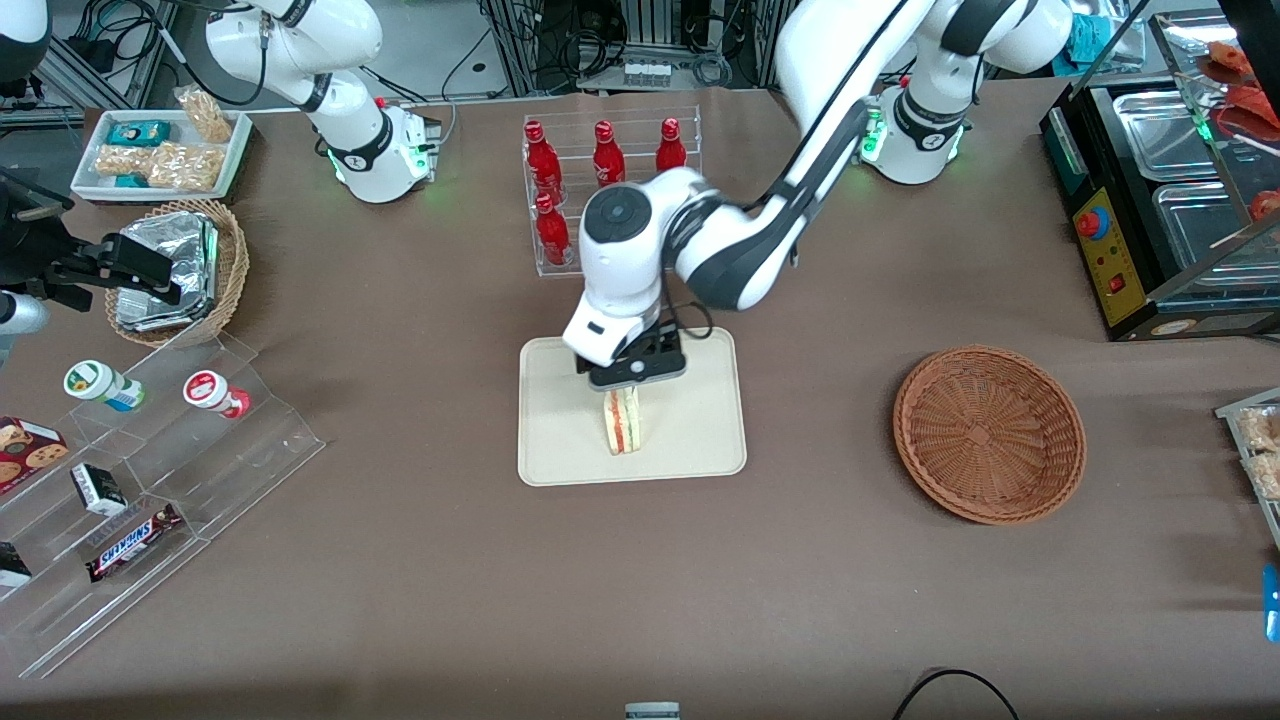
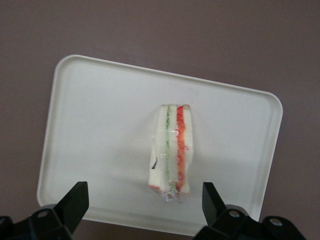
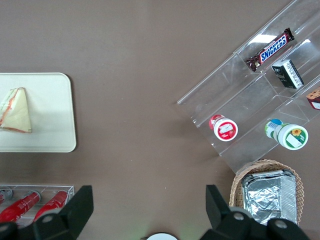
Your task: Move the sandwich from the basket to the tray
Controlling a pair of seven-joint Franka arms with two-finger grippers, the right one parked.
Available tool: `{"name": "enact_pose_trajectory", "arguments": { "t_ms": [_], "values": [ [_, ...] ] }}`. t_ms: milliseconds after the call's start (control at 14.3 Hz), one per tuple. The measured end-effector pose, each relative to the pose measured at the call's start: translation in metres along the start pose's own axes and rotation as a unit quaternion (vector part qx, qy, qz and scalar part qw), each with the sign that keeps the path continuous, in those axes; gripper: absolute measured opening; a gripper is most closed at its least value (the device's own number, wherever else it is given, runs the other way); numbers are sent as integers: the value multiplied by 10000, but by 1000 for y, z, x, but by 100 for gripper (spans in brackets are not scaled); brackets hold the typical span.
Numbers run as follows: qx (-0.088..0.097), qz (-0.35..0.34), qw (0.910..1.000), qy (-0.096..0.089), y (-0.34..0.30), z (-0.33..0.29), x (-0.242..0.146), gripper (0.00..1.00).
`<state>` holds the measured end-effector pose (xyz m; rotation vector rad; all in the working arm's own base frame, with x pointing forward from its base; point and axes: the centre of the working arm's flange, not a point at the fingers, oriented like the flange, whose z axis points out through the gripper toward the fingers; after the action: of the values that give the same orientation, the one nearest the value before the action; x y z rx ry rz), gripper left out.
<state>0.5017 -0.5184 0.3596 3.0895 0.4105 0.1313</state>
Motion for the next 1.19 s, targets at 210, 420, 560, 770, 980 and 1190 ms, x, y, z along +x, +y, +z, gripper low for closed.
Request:
{"name": "enact_pose_trajectory", "arguments": {
  "t_ms": [210, 420, 560, 770, 980, 1190],
  "values": [
    [292, -209, 9993, -126, -61, -6, 41, 100],
    [430, -2, 9986, -310, -139, -10, 85, 100],
    [474, 123, 9982, -357, -187, -23, 105, 100],
    [753, 628, 9924, -742, -258, -58, 119, 100],
    [804, 1172, 9841, -1063, -327, -111, 135, 100],
    [629, 1607, 9764, -1302, -402, -166, 150, 100]
  ]
}}
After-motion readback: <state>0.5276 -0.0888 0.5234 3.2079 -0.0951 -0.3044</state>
